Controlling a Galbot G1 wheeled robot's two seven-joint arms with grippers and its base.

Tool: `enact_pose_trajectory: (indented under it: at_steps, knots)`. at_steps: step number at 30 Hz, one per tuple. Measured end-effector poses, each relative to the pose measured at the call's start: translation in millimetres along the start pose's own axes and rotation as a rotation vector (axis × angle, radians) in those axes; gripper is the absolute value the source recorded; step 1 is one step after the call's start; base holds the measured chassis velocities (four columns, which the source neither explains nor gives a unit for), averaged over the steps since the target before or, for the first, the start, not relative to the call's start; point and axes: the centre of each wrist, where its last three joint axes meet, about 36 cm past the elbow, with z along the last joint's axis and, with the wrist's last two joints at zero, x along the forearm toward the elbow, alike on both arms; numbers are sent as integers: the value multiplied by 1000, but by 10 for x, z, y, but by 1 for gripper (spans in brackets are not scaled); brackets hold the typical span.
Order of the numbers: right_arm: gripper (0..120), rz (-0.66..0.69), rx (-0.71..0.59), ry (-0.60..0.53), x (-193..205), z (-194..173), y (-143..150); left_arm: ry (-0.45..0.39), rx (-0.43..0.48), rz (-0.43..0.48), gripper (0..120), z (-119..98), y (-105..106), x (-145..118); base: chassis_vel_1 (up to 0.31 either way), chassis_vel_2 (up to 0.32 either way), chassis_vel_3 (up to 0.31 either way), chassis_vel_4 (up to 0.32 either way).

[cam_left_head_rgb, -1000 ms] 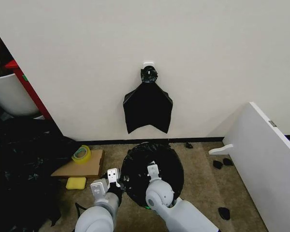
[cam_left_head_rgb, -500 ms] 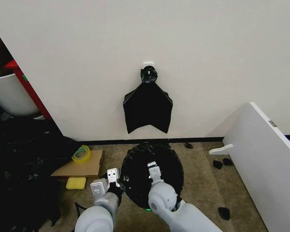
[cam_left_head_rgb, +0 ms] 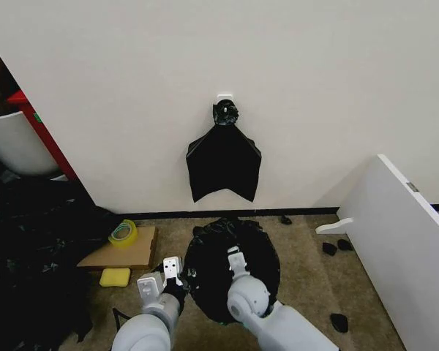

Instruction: Place the garbage bag over the trash bin.

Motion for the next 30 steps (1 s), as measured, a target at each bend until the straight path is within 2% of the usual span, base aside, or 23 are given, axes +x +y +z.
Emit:
enact_pose_trajectory:
  at_steps: [5, 10, 17, 23, 28, 30]
  knots:
    - [0, 31, -22, -27, -143, -102, -79, 3, -11, 8, 0, -6, -1, 47, 0, 0, 0, 0]
    - [0, 65, -6, 5, -198, 65, -258, 2, -11, 10, 0, -6, 0, 35, 0, 0, 0, 0]
    - [0, 22, 0, 10, -85, 104, -160, 1, -10, 11, 0, -5, -10, 12, 0, 0, 0, 0]
    - [0, -61, -26, -81, 149, -51, -126, 6, -9, -14, 0, 22, 27, -28, 0, 0, 0, 0]
    - [0, -176, -22, -169, 571, -53, -182, 2, 21, -44, 0, -17, 67, -148, 0, 0, 0, 0]
    - [7, -219, -20, -190, 724, -33, -226, 2, 37, -61, 0, -44, 105, -196, 0, 0, 0, 0]
